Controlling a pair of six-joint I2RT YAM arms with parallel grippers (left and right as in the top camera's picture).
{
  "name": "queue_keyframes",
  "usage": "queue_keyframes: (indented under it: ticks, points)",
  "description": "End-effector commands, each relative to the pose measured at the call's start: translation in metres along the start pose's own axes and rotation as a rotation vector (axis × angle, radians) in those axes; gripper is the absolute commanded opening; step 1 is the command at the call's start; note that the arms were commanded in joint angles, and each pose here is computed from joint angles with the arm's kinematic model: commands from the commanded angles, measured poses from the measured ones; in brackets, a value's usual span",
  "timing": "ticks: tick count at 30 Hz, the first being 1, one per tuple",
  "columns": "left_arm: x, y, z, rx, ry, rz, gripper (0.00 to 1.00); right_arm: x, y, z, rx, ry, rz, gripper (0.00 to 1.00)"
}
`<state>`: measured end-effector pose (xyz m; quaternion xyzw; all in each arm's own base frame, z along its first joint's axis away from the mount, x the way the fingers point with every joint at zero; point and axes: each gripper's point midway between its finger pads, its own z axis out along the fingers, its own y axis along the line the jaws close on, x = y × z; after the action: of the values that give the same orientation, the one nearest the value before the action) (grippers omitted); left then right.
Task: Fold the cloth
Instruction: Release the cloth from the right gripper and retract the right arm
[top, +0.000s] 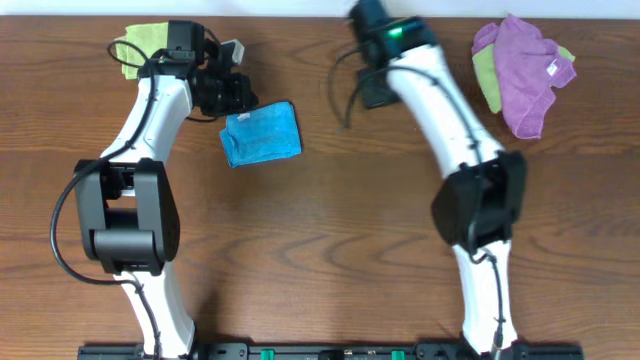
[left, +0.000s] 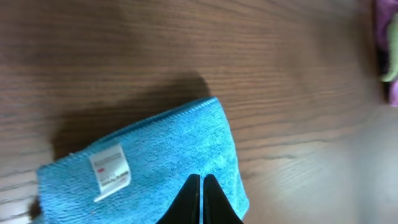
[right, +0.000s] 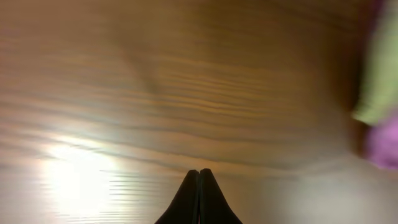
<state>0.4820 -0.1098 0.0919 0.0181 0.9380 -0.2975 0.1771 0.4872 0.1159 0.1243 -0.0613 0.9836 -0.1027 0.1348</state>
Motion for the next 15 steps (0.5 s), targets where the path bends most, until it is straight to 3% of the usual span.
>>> queue_keyframes:
  ticks: [1, 10, 15]
  points:
    - [0.014, -0.01, 0.004, 0.078, 0.026, -0.024, 0.06, -0.008, -0.077, -0.047, 0.087, -0.084, 0.104, 0.01]
    - [0.058, -0.01, 0.036, 0.004, 0.128, -0.012, 0.06, 0.024, -0.127, -0.098, 0.01, -0.112, 0.179, 0.01]
    - [0.06, -0.008, 0.04, -0.04, 0.132, -0.009, 0.06, 0.07, -0.141, -0.119, 0.019, -0.157, 0.202, 0.02]
